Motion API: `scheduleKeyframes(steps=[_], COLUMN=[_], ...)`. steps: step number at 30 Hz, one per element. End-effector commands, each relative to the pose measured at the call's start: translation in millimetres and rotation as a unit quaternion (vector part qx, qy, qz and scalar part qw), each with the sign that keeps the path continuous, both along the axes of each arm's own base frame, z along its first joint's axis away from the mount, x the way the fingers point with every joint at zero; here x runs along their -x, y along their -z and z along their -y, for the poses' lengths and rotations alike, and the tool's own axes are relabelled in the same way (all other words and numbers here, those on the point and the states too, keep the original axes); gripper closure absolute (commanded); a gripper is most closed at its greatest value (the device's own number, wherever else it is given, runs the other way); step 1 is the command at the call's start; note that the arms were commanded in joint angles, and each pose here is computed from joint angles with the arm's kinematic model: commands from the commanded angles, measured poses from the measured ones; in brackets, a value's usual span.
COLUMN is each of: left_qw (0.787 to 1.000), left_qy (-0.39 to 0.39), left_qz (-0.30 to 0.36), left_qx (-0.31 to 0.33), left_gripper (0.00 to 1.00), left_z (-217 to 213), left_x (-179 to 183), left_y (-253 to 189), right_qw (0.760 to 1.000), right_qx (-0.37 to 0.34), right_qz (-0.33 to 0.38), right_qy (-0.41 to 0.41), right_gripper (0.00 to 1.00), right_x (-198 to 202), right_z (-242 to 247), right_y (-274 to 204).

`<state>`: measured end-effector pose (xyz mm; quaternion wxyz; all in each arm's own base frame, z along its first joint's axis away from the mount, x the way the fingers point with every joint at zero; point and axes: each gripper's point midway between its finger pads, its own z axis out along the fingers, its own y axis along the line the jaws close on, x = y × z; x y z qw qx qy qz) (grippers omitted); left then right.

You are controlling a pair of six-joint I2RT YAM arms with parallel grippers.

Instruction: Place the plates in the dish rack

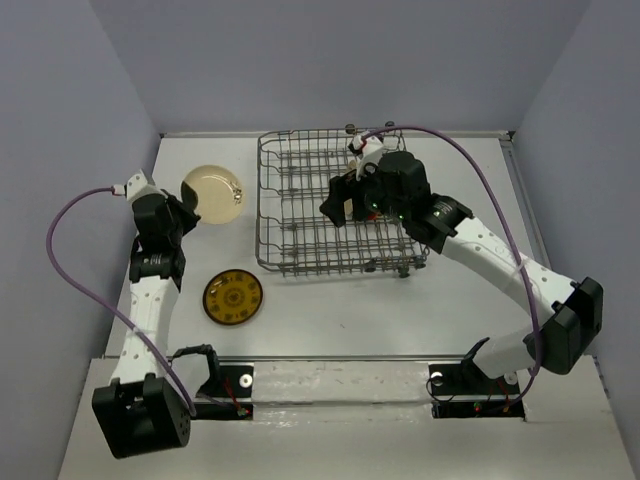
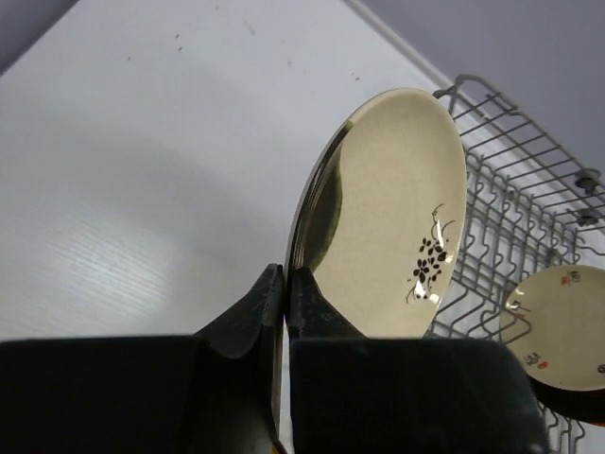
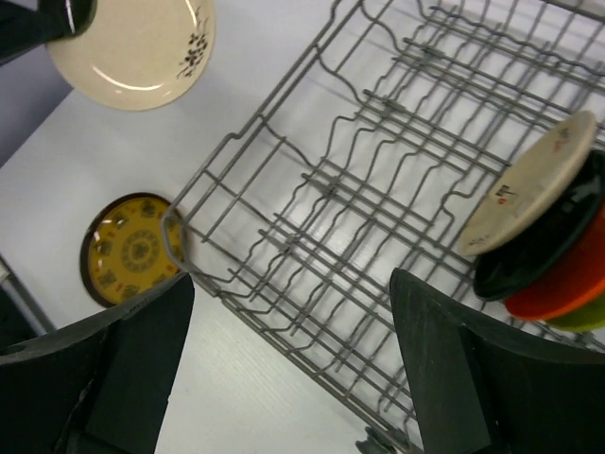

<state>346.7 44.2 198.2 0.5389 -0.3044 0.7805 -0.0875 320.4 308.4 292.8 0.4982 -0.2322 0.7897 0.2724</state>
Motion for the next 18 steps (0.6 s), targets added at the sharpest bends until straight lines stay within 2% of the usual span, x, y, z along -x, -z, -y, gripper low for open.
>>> scheduleKeyframes(steps=[1,2,3,4,5,6,7,9,12,18], left_qw=[0.995,0.992,0.985,0.973,0.962,0.946,0.922,0.885,0.859,0.837], left_qy=[0.006,0.034,0.067,0.146,0.190,0.229,0.307,0.388,0.438,0.469], left_qz=[0.092,0.107,0.152,0.175,0.191,0.225,0.236,0.258,0.265,0.282], left_qx=[-0.048,-0.053,-0.053,-0.041,-0.041,-0.039,-0.021,0.001,0.009,0.005], left_gripper=[0.94,0.94,0.94,0.94,0.94,0.94,0.94,0.94,0.94,0.94], left_z=[8.6,20.0,35.1,69.1,86.6,103.6,136.4,168.4,193.6,211.7], left_x=[3.1,3.9,4.3,6.8,11.0,13.7,25.5,41.0,56.6,79.1], left_y=[-63.8,-68.3,-89.6,-96.3,-98.9,-113.4,-113.4,-121.1,-124.0,-132.7], right_qw=[0.992,0.991,0.988,0.986,0.984,0.984,0.985,0.988,0.991,0.993], right_qx=[-0.074,-0.081,-0.096,-0.104,-0.111,-0.112,-0.110,-0.091,-0.068,-0.053], right_qz=[0.012,0.008,0.014,0.012,0.016,0.017,0.019,0.029,0.037,0.053], right_qy=[-0.099,-0.107,-0.122,-0.126,-0.136,-0.136,-0.134,-0.120,-0.106,-0.095], right_gripper=[0.10,0.10,0.10,0.10,0.10,0.09,0.08,0.07,0.05,0.06], right_x=[18.9,19.8,21.8,22.4,21.9,20.0,16.8,5.1,-4.4,0.5], right_z=[-34.6,-38.7,-44.5,-47.4,-52.2,-54.0,-55.3,-55.6,-53.0,-39.2], right_y=[-26.0,-24.7,-30.7,-33.2,-36.6,-37.6,-37.8,-33.1,-23.1,-26.2])
